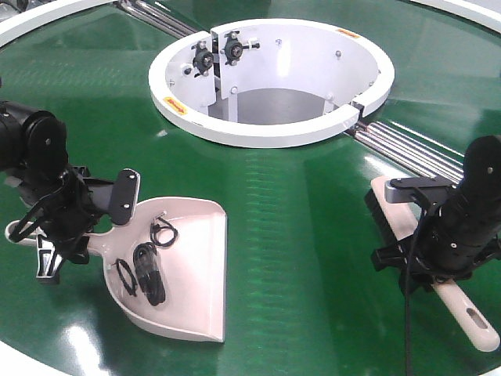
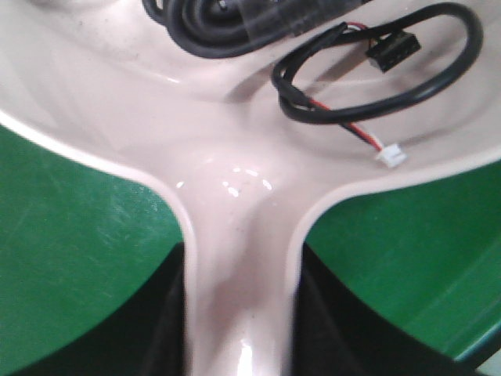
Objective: Clean and inspect green conveyor with broom and dustpan
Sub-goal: 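Move the brush back away from the dustpan and lower it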
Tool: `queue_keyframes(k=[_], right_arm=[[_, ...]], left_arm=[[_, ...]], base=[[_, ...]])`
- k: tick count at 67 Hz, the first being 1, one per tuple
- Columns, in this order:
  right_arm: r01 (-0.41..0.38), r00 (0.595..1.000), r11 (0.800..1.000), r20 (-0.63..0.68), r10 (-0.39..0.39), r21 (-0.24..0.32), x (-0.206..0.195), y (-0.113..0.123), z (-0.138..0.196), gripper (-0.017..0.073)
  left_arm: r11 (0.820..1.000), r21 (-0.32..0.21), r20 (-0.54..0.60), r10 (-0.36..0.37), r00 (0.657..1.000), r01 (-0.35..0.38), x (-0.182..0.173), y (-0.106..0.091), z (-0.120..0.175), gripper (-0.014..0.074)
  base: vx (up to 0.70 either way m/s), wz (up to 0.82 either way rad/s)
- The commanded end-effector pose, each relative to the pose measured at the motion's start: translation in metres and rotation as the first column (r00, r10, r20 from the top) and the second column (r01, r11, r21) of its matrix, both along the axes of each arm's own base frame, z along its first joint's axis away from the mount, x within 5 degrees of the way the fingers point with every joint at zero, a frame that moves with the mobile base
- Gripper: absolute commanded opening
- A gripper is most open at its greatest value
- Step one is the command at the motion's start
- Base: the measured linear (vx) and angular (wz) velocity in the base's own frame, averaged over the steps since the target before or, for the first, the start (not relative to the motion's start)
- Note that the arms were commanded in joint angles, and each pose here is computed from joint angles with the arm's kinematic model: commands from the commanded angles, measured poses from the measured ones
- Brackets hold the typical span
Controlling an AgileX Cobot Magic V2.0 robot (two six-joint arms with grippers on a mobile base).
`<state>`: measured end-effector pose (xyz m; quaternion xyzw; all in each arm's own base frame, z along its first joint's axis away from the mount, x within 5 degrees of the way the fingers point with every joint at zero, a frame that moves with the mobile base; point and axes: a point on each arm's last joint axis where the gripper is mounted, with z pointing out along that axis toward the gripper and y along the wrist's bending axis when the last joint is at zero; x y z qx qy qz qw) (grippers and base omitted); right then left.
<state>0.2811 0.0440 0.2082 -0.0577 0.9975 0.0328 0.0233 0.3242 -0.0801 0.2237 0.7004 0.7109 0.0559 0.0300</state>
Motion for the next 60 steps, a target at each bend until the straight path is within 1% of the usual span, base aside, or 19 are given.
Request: queue_keyframes(k=[1, 8, 20, 35, 48, 52, 56, 60], right_arm=[[-0.005, 1.0, 1.0, 0.023, 0.005, -0.003, 0.004, -0.002, 0.005, -0.0002], [-0.005, 1.0, 1.0, -0.011, 0.005, -0.006, 0.007, -0.001, -0.006, -0.0002], [0.002, 0.999, 1.0, -0.053, -0.002, 0.011, 0.011, 0.003, -0.019, -0.0002], [-0.014, 0.998, 1.0, -0.065, 0.015, 0.01, 0.012, 0.003, -0.021, 0.001], [-0.016, 0.998, 1.0, -0.067, 0.017, 0.007, 0.012, 0.003, -0.021, 0.0061], [-0.018, 0.998, 1.0, -0.068, 0.018, 0.005, 0.011, 0.003, -0.021, 0.0086], [-0.018, 0.998, 1.0, -0.068, 0.018, 0.005, 0.011, 0.003, -0.021, 0.0109], [-0.018, 0.998, 1.0, -0.068, 0.018, 0.005, 0.011, 0.003, -0.021, 0.0149]], left_arm=[[0.999, -0.038, 0.088, 0.014, 0.996, -0.011, 0.001, -0.003, 0.022, -0.0008], [0.999, -0.042, 0.105, 0.012, 0.994, -0.007, 0.002, -0.003, 0.023, -0.0008], [0.999, -0.045, 0.11, 0.012, 0.994, -0.007, 0.003, -0.004, 0.023, -0.0008], [0.999, -0.049, 0.128, 0.011, 0.992, -0.004, 0.004, -0.004, 0.023, -0.0008], [0.999, -0.051, 0.144, 0.011, 0.99, -0.004, 0.006, -0.004, 0.024, -0.0006], [0.999, -0.044, 0.152, 0.006, 0.988, 0.0, 0.006, -0.003, 0.024, -0.0005], [1.0, -0.026, 0.168, -0.007, 0.986, 0.012, 0.008, -0.002, 0.024, 0.0002], [1.0, -0.015, 0.172, -0.014, 0.985, 0.017, 0.008, -0.001, 0.024, 0.002]], base=[[0.0, 0.0], [0.0, 0.0], [0.0, 0.0], [0.0, 0.0], [0.0, 0.0], [0.0, 0.0], [0.0, 0.0], [0.0, 0.0]])
